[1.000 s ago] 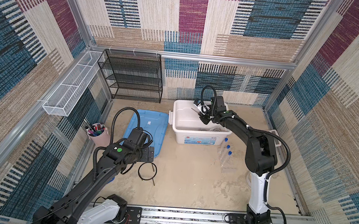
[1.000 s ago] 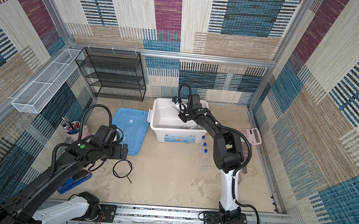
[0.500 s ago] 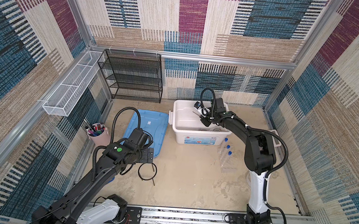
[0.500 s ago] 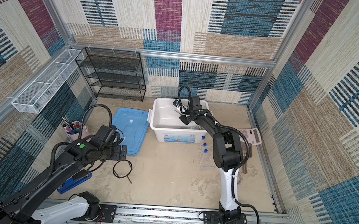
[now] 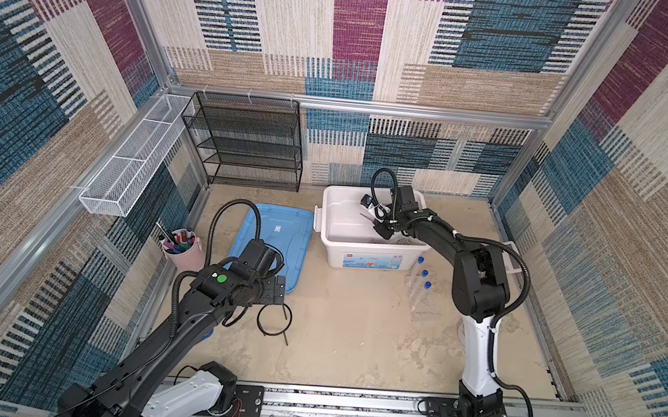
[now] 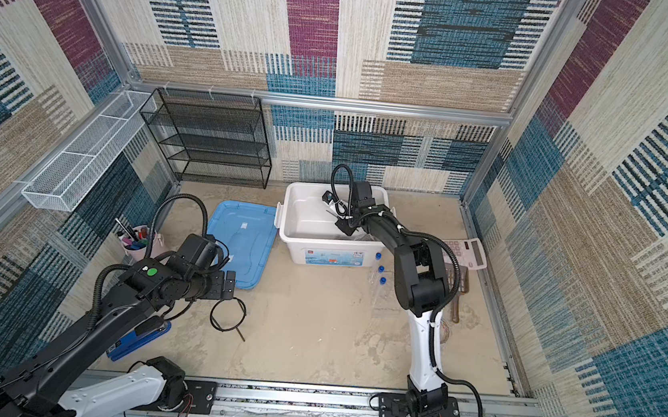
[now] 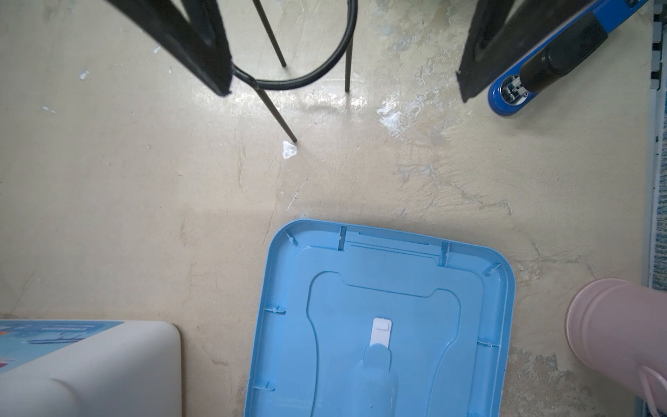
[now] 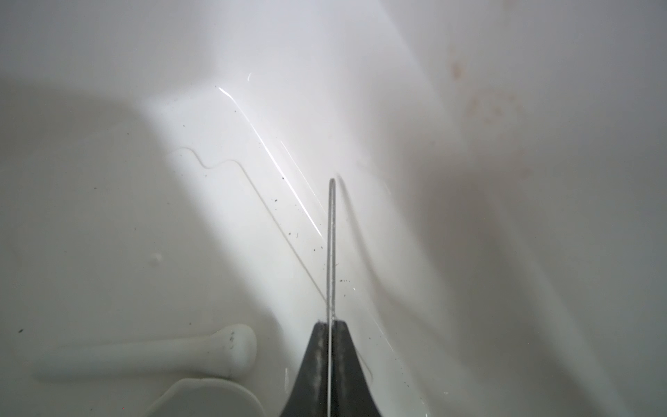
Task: Organize the chemistry lab equipment
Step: 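Lower tweezers into the bin with right gripper while left gripper descends to ring stand, then open the right gripper to release the tweezers and raise it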
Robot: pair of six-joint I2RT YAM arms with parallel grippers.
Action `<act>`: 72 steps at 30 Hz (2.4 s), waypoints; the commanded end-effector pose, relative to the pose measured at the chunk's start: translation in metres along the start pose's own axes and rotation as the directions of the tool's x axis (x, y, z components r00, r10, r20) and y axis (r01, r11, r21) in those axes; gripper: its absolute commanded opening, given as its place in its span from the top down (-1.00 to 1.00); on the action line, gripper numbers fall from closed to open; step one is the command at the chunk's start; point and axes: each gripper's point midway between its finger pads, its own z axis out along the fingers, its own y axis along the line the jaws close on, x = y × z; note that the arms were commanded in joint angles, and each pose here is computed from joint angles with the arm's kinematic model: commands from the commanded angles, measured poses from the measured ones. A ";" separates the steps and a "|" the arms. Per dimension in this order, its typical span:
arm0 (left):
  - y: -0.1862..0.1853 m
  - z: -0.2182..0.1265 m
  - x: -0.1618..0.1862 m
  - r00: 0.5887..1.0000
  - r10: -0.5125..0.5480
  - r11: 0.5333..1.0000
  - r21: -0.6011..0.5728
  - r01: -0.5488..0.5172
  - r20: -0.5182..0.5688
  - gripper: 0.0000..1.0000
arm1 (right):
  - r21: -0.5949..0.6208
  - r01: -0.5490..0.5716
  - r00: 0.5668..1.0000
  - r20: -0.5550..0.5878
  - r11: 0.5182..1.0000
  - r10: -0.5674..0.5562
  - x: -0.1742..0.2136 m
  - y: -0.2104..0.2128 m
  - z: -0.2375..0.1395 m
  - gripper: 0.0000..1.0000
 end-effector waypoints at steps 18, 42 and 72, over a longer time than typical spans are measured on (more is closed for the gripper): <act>0.001 -0.009 0.003 1.000 0.001 1.000 -0.019 -0.001 -0.009 -1.00 | -0.011 0.001 0.999 -0.042 1.000 -0.001 0.011 0.004 0.010 0.78; -0.001 -0.007 0.015 0.998 -0.011 1.000 -0.028 0.009 -0.060 -1.00 | 0.024 -0.011 1.000 -0.005 1.000 0.011 0.000 -0.003 -0.003 0.24; -0.038 0.005 0.056 0.975 0.098 0.995 0.041 -0.092 -0.199 -1.00 | 0.086 -0.205 0.959 0.218 0.975 0.182 -0.059 -0.029 -0.068 -0.63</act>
